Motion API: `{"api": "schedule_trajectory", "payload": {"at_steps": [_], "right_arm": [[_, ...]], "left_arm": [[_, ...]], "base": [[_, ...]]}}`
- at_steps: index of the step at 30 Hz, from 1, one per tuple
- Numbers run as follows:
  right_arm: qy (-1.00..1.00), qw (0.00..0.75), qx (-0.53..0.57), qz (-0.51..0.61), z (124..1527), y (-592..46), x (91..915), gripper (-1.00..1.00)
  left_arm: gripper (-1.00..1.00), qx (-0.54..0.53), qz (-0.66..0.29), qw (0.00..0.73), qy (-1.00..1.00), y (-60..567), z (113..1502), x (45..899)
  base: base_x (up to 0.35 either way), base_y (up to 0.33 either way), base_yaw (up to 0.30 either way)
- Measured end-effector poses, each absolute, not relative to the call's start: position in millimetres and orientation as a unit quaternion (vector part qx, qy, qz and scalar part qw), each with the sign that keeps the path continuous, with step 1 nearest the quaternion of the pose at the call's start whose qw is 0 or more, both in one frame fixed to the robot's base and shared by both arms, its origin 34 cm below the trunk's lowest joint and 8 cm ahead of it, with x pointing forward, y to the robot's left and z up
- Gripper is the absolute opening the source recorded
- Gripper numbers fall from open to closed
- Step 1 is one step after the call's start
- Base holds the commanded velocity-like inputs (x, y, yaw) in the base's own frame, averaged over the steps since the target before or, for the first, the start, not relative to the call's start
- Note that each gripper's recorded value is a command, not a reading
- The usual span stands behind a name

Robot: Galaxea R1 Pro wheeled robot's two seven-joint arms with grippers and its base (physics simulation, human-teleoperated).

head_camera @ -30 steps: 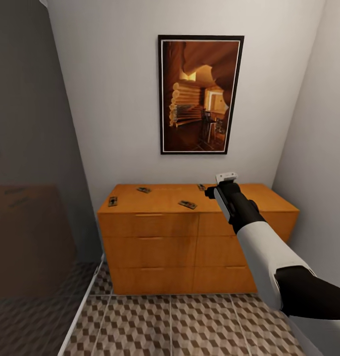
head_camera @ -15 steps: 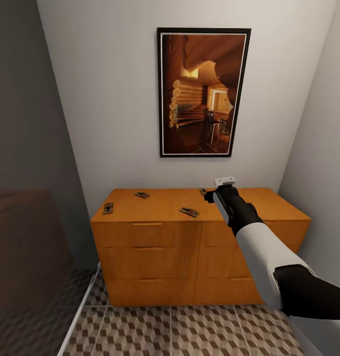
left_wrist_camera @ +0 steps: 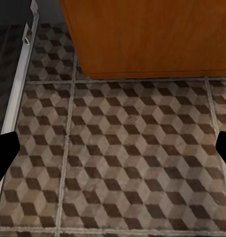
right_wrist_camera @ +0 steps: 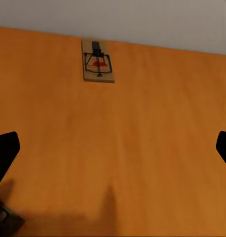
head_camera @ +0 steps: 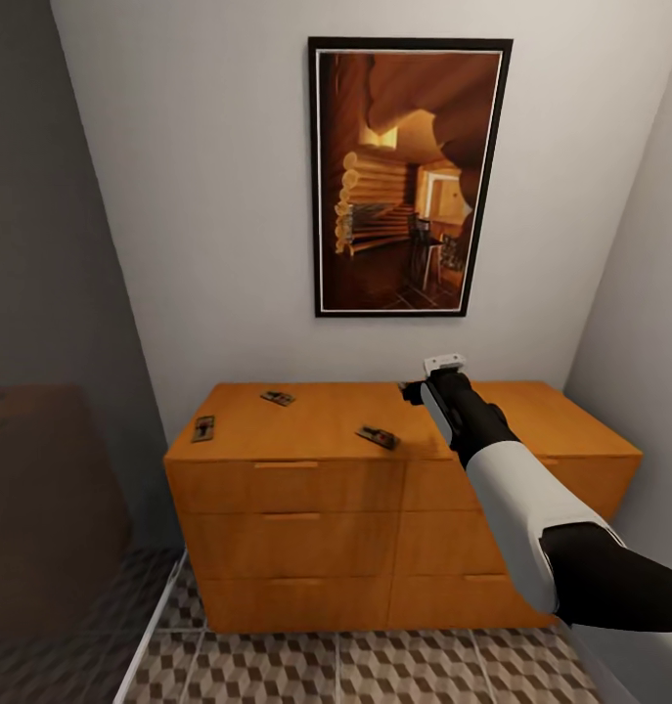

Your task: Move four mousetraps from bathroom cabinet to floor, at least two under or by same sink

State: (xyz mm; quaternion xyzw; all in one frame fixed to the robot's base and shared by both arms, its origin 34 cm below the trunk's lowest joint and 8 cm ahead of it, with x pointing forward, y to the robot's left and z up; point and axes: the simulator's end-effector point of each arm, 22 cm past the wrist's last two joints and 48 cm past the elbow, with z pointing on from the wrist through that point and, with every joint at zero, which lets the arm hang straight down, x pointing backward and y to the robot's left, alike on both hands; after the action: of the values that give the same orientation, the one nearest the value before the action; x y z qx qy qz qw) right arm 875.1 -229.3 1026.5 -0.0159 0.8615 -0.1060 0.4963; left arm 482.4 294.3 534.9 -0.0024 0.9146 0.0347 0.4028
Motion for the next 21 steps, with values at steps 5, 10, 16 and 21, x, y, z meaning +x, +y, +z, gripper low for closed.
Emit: {"api": "schedule_trajectory", "payload": {"at_steps": [5,10,16,21], "right_arm": [[0.862,0.496,-0.016,-0.106,1026.1,-229.3,875.1,1.00],[0.862,0.496,-0.016,-0.106,1025.9,-229.8,875.1,1.00],[0.862,0.496,-0.012,-0.103,1025.9,-231.3,875.5,1.00],[0.860,0.504,-0.001,-0.085,1027.5,-232.1,878.0,1.00]], "left_arm": [[1.00,-0.002,0.035,0.403,0.915,294.3,534.9,482.4],[1.00,-0.002,0.035,0.403,0.915,294.3,534.8,482.2],[1.00,-0.002,0.035,0.403,0.915,294.3,534.8,482.3],[1.00,-0.002,0.035,0.402,0.915,294.3,534.6,482.3]], "base": [[0.211,0.000,0.000],[0.194,0.000,0.000],[0.168,0.000,0.000],[0.074,0.000,0.000]]}}
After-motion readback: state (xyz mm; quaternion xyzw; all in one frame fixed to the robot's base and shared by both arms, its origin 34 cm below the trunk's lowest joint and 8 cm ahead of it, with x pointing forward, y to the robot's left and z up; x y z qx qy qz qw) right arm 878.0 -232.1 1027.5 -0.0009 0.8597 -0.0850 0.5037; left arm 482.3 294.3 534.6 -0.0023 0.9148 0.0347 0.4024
